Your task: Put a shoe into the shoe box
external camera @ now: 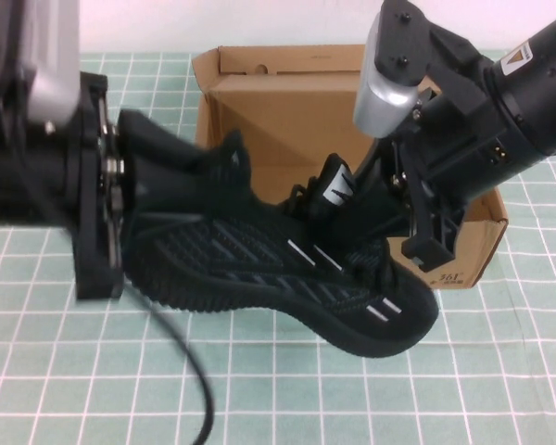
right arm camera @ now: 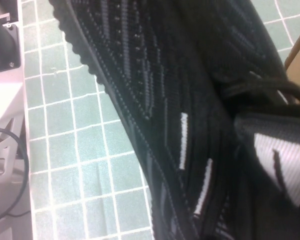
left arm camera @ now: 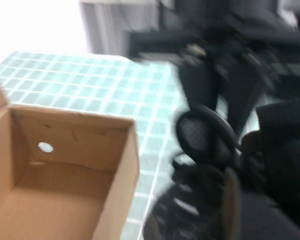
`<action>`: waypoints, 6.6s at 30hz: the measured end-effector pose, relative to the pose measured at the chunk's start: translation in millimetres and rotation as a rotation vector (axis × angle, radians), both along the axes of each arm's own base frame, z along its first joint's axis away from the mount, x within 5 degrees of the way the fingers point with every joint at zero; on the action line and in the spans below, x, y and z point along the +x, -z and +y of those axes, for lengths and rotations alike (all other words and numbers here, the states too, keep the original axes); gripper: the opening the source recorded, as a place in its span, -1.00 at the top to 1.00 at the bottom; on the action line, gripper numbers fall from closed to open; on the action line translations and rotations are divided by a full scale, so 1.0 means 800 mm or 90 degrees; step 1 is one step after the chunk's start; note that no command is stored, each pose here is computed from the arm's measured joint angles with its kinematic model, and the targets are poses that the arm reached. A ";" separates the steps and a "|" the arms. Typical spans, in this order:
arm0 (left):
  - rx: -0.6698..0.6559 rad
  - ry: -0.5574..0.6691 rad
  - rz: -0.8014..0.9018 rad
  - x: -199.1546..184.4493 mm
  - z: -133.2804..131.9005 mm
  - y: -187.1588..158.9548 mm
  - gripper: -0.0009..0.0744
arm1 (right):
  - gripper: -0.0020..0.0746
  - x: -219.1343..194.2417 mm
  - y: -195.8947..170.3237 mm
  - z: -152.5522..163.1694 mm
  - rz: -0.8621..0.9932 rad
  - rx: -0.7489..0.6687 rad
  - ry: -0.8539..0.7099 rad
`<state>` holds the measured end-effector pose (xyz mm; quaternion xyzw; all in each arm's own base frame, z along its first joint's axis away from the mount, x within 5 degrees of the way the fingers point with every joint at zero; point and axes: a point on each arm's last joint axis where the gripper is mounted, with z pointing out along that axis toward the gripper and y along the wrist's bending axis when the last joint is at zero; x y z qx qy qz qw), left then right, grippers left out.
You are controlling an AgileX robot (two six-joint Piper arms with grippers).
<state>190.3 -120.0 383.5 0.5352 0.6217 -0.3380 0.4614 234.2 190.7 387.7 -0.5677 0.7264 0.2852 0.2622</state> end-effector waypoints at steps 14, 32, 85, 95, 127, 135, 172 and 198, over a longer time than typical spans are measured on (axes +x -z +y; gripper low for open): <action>-0.163 -0.251 0.176 0.031 0.008 -0.016 -0.80 | 0.89 0.011 0.017 -0.010 0.021 -0.094 0.067; -0.051 -0.570 0.194 0.014 0.102 -0.016 0.95 | 0.90 0.099 -0.065 -0.016 -0.226 -0.158 0.219; -0.017 -0.550 0.333 0.059 0.099 0.032 0.99 | 0.34 0.299 0.156 0.009 -0.103 -0.174 0.183; 0.046 -0.449 0.225 0.043 0.093 0.024 0.99 | -0.15 0.264 0.053 -0.004 -0.154 -0.109 0.252; -0.034 -0.633 -0.210 -0.163 0.123 -0.075 0.99 | 0.96 -0.173 -0.211 -0.182 -0.373 0.085 0.474; -0.184 -0.615 -0.145 -0.163 0.115 -0.036 0.99 | 0.96 -0.193 -0.076 -0.193 -0.381 0.147 0.533; -0.187 -0.610 -0.043 -0.150 0.108 0.016 0.99 | 0.97 -0.200 0.119 -0.201 -0.380 0.235 0.600; -0.151 -0.789 -0.031 -0.169 0.139 0.250 0.99 | 0.97 -0.200 0.119 -0.201 -0.379 0.236 0.600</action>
